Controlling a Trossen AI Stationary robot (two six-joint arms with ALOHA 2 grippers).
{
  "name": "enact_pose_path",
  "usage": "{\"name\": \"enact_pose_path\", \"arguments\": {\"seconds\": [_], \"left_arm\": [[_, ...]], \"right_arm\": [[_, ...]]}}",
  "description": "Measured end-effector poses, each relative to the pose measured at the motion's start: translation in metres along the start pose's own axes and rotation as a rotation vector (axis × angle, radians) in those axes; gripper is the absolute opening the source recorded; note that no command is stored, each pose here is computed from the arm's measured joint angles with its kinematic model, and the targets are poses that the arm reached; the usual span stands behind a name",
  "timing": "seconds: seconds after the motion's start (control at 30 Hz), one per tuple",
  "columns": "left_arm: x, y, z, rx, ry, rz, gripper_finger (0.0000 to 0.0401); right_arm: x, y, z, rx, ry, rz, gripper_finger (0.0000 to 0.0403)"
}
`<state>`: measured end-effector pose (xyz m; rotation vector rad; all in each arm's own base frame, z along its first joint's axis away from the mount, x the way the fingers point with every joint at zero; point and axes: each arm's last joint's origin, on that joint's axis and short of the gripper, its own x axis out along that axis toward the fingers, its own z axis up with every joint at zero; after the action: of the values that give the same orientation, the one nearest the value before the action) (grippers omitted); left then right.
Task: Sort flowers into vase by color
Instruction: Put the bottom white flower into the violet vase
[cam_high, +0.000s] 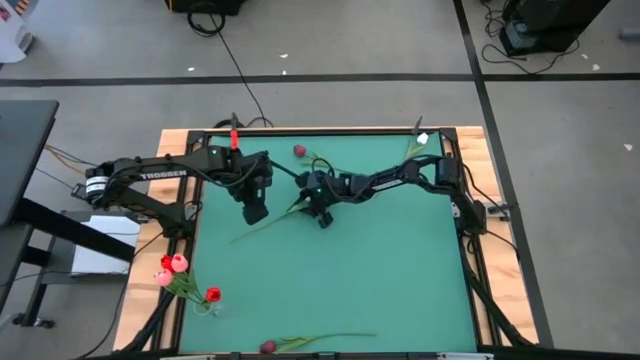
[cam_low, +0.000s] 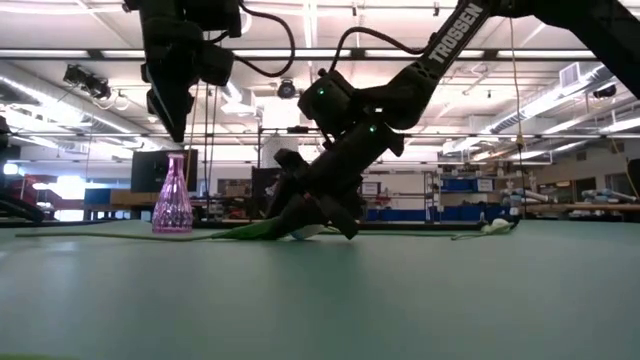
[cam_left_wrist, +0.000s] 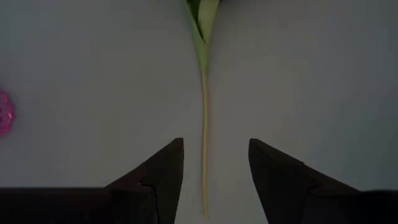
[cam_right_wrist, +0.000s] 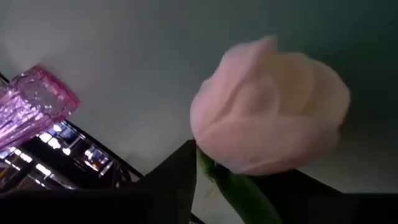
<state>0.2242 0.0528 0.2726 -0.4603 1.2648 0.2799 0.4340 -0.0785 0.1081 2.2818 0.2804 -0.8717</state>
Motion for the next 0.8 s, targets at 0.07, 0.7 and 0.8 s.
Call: {"name": "enact_pose_path", "arguments": {"seconds": [0.07,0.7,0.8], "left_arm": [[0.000,0.000,0.000,0.013,0.000,0.000,0.0185],[-0.002,0.012,0.006,-0.009,-0.038,0.008,0.0185],[-0.002,0.013,0.006,-0.013,-0.032,0.010,0.0185]], "right_arm": [[-0.001,0.002,0.003,0.005,-0.015,0.000,0.0130],[-0.012,0.011,0.007,-0.325,-0.187,0.067,0.0018],[-0.030,0.026,-0.001,-0.456,-0.200,0.130,0.0013]]}}
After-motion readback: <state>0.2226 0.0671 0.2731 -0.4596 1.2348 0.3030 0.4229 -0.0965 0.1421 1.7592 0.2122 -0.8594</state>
